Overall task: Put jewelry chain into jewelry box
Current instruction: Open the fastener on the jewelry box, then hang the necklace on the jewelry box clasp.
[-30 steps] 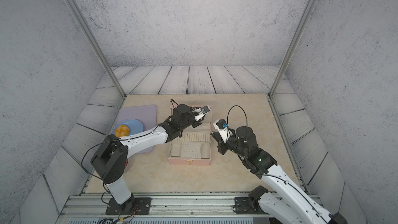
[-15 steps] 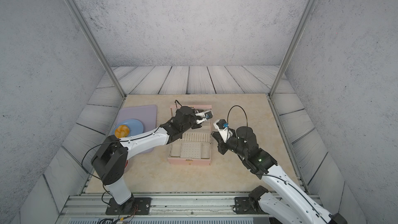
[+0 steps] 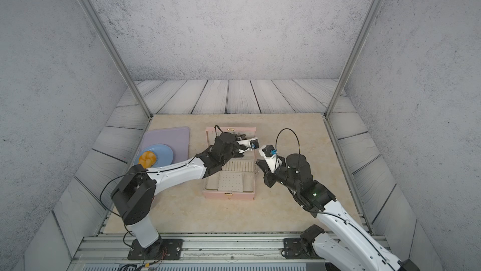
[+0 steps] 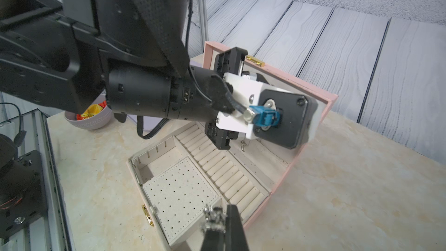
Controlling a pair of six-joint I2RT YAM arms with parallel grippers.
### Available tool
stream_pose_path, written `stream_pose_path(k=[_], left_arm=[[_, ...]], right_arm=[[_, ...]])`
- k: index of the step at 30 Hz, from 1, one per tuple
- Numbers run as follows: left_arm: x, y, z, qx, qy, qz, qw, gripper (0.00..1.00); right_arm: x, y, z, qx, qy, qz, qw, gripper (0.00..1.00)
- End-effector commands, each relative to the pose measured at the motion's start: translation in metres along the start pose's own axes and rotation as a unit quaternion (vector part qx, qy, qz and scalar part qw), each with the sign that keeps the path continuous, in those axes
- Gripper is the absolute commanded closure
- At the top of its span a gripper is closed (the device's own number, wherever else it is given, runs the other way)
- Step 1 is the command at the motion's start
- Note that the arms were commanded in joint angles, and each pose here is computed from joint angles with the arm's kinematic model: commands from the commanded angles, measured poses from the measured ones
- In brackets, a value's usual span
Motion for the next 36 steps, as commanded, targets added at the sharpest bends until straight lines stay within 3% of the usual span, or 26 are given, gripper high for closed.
stream_pose_path(k=[1,7,13,17,21,26,30,32,36], left_arm=[[0.002,-0.04,-0.083,-0.053,-0.144,0.07,0.986,0.79],[0.005,-0.042,-0.09,-0.049,-0.153,0.072,0.984,0.83],[0.008,-0.031,-0.073,-0.013,-0.136,0.056,0.989,0.79],[0.025,-0.005,-0.032,0.064,-0.107,0.013,0.992,0.7],[0.057,0.014,-0.001,0.151,-0.09,-0.039,0.984,0.54],[0.098,0.021,0.011,0.252,-0.094,-0.088,0.959,0.42],[0.126,0.021,0.014,0.335,-0.106,-0.109,0.93,0.39],[0.137,0.023,0.014,0.383,-0.116,-0.123,0.908,0.39],[0.147,0.035,0.002,0.475,-0.164,-0.181,0.845,0.39]], right_arm=[[0.002,0.004,-0.002,-0.002,-0.004,-0.014,1.0,1.0],[0.002,0.004,-0.002,-0.002,-0.006,-0.015,1.0,1.0],[0.002,0.004,-0.003,-0.004,-0.007,-0.01,1.0,1.0],[0.002,0.005,-0.004,-0.006,-0.013,-0.004,1.0,1.0],[0.001,0.006,-0.005,0.0,-0.016,0.0,1.0,1.0],[-0.003,0.002,-0.009,0.005,-0.026,0.018,0.999,1.0],[-0.008,0.001,-0.012,0.003,-0.034,0.036,0.999,1.0],[-0.008,0.003,-0.013,0.0,-0.038,0.04,0.999,1.0],[-0.007,0.013,-0.014,-0.011,-0.045,0.038,0.998,1.0]])
Point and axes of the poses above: each gripper's point midway between its finger pads, its own x axis back along the fingers, its own z axis along the line the jaws close on, y = z × x, the point moved 4 cm from there along x, back along the fingers, and after that the axes turned 6 degrees about -x, right-handed, at the moved point
